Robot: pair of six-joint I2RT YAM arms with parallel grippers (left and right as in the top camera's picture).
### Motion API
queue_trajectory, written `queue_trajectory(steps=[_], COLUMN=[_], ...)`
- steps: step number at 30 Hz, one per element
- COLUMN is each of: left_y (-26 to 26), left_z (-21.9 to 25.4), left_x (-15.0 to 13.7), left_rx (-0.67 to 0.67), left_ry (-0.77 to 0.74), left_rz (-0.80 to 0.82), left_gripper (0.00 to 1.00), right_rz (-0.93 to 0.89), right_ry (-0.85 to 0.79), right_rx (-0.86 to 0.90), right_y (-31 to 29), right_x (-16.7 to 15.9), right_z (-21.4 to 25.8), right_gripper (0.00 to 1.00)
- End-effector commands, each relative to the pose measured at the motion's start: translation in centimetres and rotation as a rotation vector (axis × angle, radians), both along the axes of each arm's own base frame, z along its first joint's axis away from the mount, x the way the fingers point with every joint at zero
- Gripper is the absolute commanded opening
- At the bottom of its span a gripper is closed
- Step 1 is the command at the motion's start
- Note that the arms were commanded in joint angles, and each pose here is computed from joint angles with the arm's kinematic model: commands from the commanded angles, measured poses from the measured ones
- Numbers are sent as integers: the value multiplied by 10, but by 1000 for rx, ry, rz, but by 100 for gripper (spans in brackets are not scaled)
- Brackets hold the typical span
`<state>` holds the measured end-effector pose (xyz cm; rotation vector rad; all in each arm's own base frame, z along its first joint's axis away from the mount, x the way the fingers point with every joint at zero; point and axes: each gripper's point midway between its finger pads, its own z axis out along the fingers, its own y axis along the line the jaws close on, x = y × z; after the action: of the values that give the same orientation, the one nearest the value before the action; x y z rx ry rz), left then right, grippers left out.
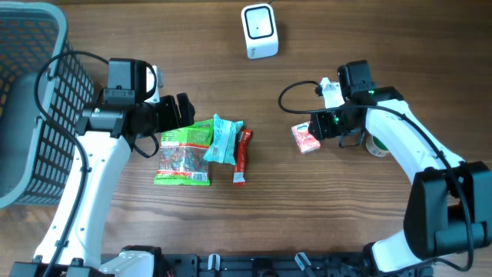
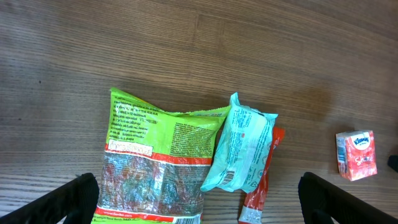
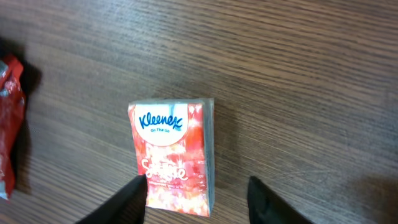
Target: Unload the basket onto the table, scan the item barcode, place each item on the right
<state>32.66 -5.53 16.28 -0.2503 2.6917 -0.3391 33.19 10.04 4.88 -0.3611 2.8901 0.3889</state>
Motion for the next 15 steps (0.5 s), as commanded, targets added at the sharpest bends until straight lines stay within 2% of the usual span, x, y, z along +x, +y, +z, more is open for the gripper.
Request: queue_trajectory(steps=[1,9,13,15], left_y=[-3,-3,-3,-3], left_z=[1,1,1,1], left_x=[1,1,1,1], left_rx=[-14,-14,-14,-14], left_ry=[0,0,0,0], left_rz=[-2,-2,-2,-2], left_gripper=[100,100,100,100], right_rz=[64,83,85,88], right_ry=[44,105,109,100], right_rx=[7,35,46,62], right_y=[3,9,11,14], right_x=[-8,-10,-10,-8], right_z=[-16,-42,-44,-43], right_gripper=[45,39,26,16])
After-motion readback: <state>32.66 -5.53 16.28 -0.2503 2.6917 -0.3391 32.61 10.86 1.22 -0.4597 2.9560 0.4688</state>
